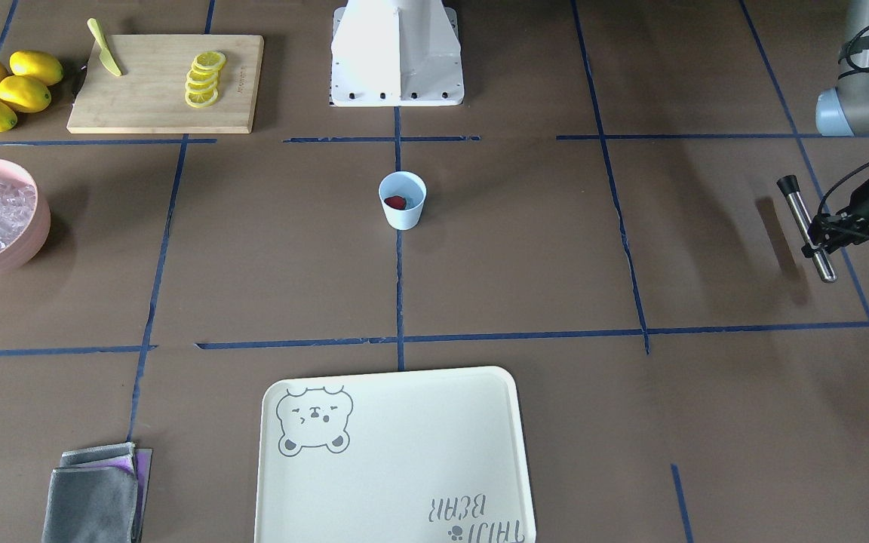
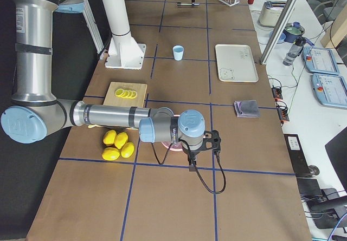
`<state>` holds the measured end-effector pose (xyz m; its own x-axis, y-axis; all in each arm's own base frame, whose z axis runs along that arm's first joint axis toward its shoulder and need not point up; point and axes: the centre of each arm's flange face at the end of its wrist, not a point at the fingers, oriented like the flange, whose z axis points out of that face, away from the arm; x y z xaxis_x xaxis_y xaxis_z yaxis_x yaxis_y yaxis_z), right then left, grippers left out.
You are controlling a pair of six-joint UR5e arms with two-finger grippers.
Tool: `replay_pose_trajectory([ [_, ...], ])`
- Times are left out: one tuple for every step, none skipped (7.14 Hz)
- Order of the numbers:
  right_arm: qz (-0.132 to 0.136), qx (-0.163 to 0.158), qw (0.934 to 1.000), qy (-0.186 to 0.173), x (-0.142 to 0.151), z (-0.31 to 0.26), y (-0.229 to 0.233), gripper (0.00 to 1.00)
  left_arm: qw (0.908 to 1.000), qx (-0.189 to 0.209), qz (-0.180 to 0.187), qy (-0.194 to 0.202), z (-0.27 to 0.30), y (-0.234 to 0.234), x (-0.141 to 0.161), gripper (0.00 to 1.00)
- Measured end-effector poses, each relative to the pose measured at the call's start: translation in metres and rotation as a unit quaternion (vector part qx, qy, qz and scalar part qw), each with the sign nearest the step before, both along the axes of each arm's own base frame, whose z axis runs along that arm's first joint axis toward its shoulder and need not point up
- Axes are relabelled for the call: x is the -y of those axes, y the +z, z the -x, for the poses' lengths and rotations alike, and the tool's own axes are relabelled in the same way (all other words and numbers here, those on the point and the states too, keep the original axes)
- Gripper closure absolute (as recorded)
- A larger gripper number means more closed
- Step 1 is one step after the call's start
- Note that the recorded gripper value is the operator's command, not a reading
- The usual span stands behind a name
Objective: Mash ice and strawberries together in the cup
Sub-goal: 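Grasp and lift the steel muddler upright with the left gripper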
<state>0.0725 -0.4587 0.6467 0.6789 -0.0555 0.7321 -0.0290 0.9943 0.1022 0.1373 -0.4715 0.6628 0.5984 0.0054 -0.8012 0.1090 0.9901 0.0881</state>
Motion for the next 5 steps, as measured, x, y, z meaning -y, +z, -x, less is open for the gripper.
replay_pose_trajectory([
  [-0.001,0.000,1.0000,0.000,0.001,0.000,-0.001,0.00,0.9993,-0.020,-0.030,0.003,0.000,-0.037,0.001,1.00],
  [-0.002,0.000,1.0000,0.000,0.001,0.000,-0.002,0.00,0.9969,-0.038,-0.068,0.001,0.002,-0.080,0.004,1.00],
  [-0.005,0.000,1.0000,0.001,0.000,-0.001,-0.004,0.00,0.9935,-0.052,-0.102,-0.006,0.009,-0.119,0.004,1.00],
  [-0.007,-0.001,1.0000,0.002,-0.002,-0.003,-0.004,0.00,0.9894,-0.060,-0.131,-0.017,0.015,-0.152,0.004,1.00],
  [-0.009,-0.002,1.0000,0.003,-0.003,-0.004,-0.005,0.00,0.9843,-0.063,-0.162,-0.031,0.019,-0.183,0.004,1.00],
])
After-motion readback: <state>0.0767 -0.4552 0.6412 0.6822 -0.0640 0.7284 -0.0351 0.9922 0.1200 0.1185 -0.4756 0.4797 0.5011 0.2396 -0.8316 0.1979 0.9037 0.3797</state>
